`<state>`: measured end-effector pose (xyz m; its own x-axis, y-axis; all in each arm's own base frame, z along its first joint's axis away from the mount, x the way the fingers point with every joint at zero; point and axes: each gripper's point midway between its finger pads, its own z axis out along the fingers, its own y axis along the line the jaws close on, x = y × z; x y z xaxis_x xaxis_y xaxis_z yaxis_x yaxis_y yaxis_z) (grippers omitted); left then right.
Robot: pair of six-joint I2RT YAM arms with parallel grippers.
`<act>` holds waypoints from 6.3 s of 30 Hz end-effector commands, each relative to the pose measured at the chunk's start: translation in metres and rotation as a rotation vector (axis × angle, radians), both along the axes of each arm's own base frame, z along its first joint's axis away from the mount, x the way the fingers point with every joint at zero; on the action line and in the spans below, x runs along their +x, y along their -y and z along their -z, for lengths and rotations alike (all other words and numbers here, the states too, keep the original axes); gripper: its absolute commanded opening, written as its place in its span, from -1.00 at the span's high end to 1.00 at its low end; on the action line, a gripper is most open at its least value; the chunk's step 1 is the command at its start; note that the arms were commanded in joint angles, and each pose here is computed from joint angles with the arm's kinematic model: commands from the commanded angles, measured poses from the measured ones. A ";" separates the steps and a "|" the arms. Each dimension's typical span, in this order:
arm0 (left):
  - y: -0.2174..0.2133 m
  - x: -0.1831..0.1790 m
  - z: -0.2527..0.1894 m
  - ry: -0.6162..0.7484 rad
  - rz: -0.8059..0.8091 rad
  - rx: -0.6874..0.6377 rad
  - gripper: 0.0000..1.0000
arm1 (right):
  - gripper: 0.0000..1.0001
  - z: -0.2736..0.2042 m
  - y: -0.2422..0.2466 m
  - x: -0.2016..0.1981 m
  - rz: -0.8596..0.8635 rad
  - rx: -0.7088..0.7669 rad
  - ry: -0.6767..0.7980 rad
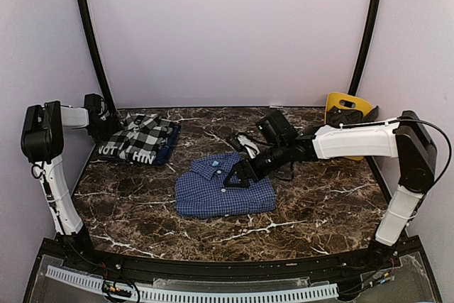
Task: Fold and stack the long sleeve shirts
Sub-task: Move the square-folded shirt to the center of the board, then pick up the square-folded shirt from the center of the board, then place the square-folded shirt on the square-folded shirt, then smooth out the square-folded shirt at the corner of the board.
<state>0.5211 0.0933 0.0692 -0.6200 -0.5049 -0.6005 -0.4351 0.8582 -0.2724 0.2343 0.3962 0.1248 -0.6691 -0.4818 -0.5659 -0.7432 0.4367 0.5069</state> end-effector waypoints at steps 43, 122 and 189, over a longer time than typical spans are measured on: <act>0.154 -0.072 -0.027 0.103 0.272 -0.109 -0.68 | -0.74 0.059 0.134 0.055 0.553 -0.295 -0.107; 0.402 -0.185 -0.145 0.239 0.902 -0.512 1.00 | 1.00 -0.119 0.082 0.087 0.467 0.194 0.047; 0.187 -0.151 -0.059 0.189 0.396 -0.336 -0.38 | -0.02 -0.062 0.025 0.124 0.363 0.232 0.017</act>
<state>0.3882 -0.0836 0.1764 -0.6406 -0.4012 -0.6547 0.0468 0.8307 -0.5548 0.3711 0.3828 0.1883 -0.7740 -0.0470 -0.6314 -0.5596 0.5173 0.6475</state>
